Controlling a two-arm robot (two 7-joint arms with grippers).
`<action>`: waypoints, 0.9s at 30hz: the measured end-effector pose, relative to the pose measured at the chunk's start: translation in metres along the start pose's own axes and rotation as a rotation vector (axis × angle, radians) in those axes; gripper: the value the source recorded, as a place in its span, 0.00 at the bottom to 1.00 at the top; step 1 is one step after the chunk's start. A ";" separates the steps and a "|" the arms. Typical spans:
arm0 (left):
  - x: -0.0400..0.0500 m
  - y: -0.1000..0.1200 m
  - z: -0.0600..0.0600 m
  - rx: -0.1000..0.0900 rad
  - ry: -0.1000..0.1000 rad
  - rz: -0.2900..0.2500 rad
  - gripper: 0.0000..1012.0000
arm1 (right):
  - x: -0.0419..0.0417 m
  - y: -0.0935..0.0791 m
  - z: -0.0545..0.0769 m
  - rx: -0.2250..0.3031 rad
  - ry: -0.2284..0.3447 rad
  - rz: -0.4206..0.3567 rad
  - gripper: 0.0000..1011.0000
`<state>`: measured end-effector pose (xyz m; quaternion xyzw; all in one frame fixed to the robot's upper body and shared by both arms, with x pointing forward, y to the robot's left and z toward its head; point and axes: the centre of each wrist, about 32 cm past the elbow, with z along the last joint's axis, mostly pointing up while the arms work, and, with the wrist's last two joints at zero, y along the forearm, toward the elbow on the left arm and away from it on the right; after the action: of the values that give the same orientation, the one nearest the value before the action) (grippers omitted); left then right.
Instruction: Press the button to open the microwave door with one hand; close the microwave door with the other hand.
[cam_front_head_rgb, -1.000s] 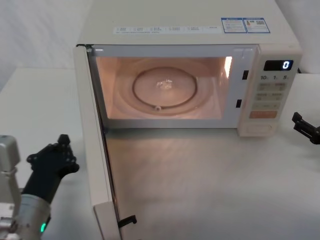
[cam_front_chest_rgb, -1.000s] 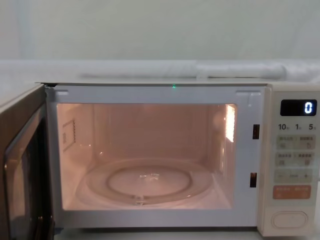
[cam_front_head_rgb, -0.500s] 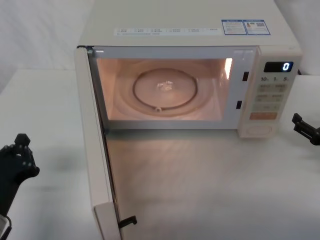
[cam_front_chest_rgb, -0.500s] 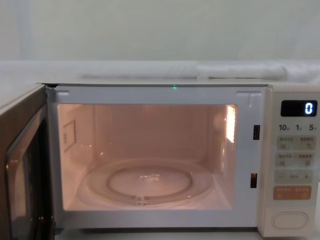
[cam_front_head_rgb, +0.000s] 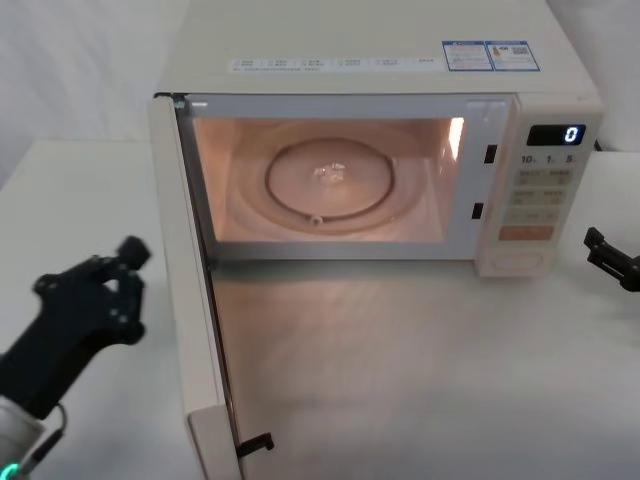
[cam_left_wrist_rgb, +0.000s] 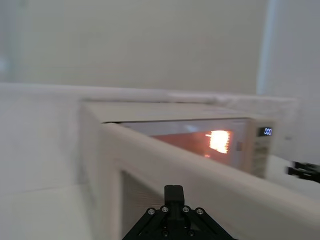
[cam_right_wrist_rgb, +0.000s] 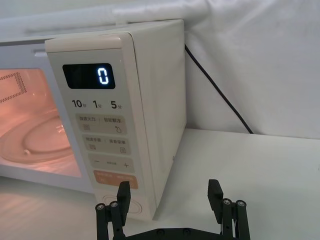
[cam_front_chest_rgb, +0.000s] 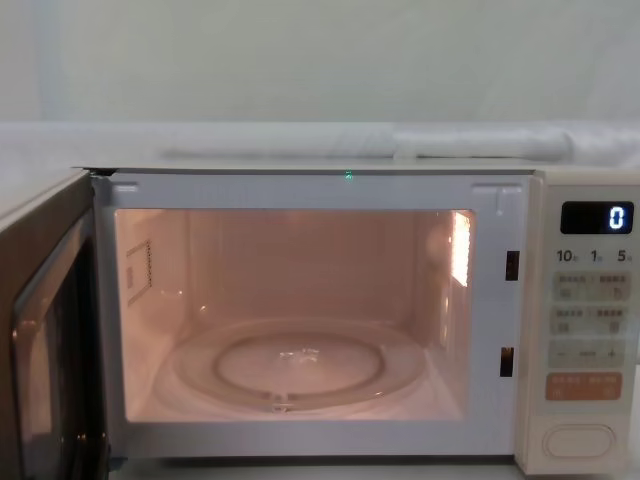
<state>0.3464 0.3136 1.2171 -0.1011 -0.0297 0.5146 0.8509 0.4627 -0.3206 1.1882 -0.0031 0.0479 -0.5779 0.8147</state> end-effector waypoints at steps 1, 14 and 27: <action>0.0001 -0.002 0.000 0.003 0.003 -0.019 0.00 | 0.0000 0.000 0.000 0.000 0.000 0.000 0.99; -0.0111 -0.062 -0.019 0.023 0.035 -0.222 0.00 | 0.0000 0.000 0.000 0.000 0.000 0.000 0.99; -0.0339 -0.130 -0.016 -0.005 -0.008 -0.386 0.00 | 0.0000 0.000 0.000 0.000 0.000 0.000 0.99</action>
<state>0.4459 0.2231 1.2291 -0.0934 -0.0532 0.3420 0.9335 0.4627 -0.3206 1.1882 -0.0030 0.0479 -0.5779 0.8147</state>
